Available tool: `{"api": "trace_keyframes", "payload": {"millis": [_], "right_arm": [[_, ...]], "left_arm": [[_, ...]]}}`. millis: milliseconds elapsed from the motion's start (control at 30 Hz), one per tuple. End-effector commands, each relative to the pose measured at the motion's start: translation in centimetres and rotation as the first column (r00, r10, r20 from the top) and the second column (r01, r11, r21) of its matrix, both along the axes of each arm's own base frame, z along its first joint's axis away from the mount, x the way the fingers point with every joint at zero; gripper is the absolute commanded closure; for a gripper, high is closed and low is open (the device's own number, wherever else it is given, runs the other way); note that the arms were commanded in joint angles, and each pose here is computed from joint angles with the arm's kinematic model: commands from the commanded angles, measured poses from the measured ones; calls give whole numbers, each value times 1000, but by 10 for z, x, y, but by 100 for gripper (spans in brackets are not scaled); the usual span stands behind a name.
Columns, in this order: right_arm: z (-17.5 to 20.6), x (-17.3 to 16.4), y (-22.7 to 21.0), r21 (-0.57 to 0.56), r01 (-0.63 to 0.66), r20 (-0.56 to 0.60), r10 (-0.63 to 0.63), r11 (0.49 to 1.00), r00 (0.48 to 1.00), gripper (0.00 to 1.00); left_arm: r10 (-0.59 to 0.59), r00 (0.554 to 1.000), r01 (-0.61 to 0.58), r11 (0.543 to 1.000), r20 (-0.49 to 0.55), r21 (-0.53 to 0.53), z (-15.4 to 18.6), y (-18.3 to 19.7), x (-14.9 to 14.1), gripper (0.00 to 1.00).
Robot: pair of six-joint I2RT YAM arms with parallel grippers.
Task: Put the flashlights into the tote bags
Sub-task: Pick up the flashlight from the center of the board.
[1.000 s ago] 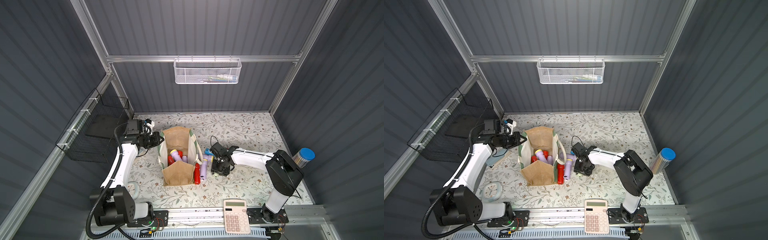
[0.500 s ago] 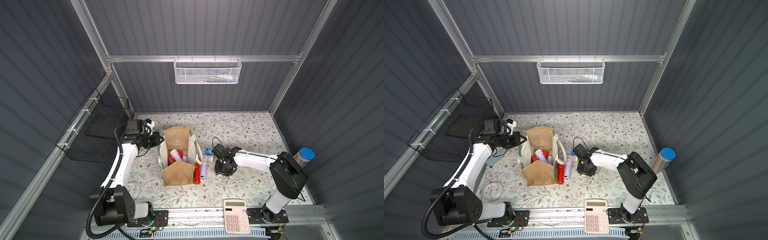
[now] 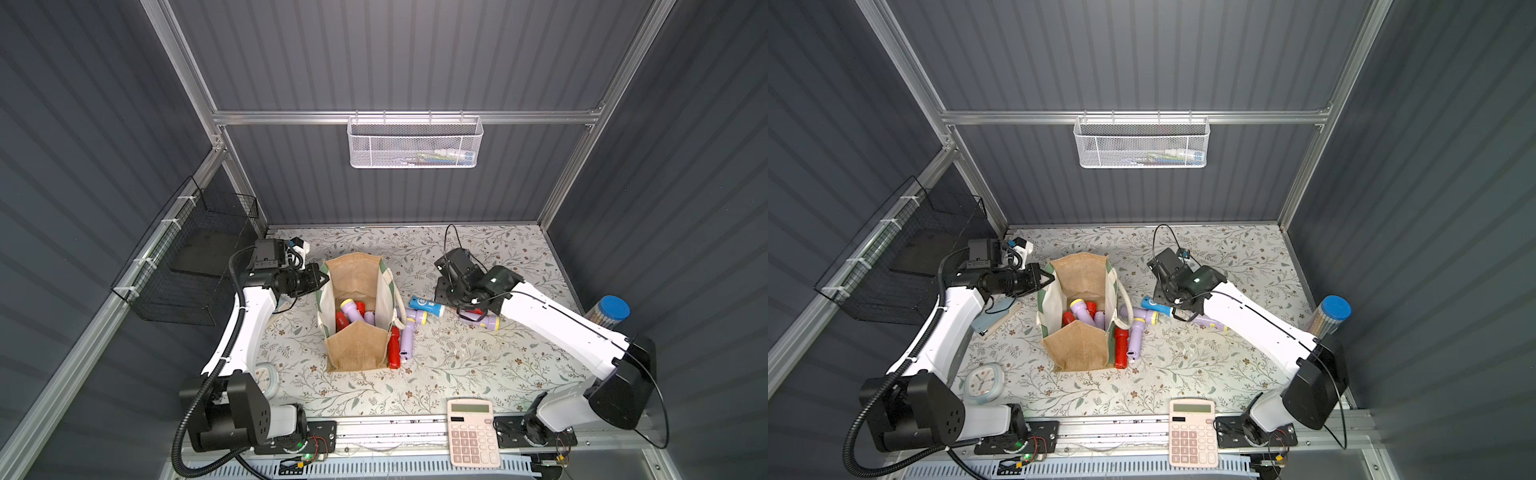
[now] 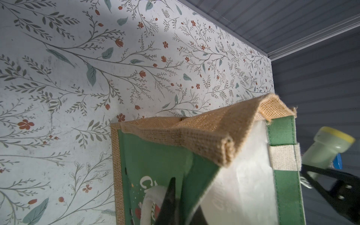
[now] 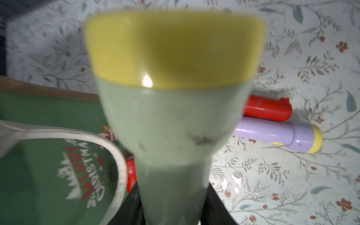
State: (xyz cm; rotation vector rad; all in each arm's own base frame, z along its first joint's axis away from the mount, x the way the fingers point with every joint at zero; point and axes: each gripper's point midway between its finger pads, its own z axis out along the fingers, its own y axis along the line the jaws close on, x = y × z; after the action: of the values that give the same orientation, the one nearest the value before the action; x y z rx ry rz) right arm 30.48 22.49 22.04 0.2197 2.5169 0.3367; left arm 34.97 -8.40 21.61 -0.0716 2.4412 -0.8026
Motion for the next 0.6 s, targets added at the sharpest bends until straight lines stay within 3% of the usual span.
{"api": "trace_keyframes", "payload": {"millis": [0,267,567], "right_arm": [[34,10,7,20,-34,95,32,999,995,81],[94,24,72,175,-220,258,171,960,951,81],[116,14,159,260,-476,320,391,840,863,80]], "left_arm": [[-16,1000,16,999,-21,-28,-4,-3,-4,95],[-15,1000,14,1000,-23,-25,-4,-3,-3,95],[-11,999,10,1000,-35,-12,-8,-1,-1,95]]}}
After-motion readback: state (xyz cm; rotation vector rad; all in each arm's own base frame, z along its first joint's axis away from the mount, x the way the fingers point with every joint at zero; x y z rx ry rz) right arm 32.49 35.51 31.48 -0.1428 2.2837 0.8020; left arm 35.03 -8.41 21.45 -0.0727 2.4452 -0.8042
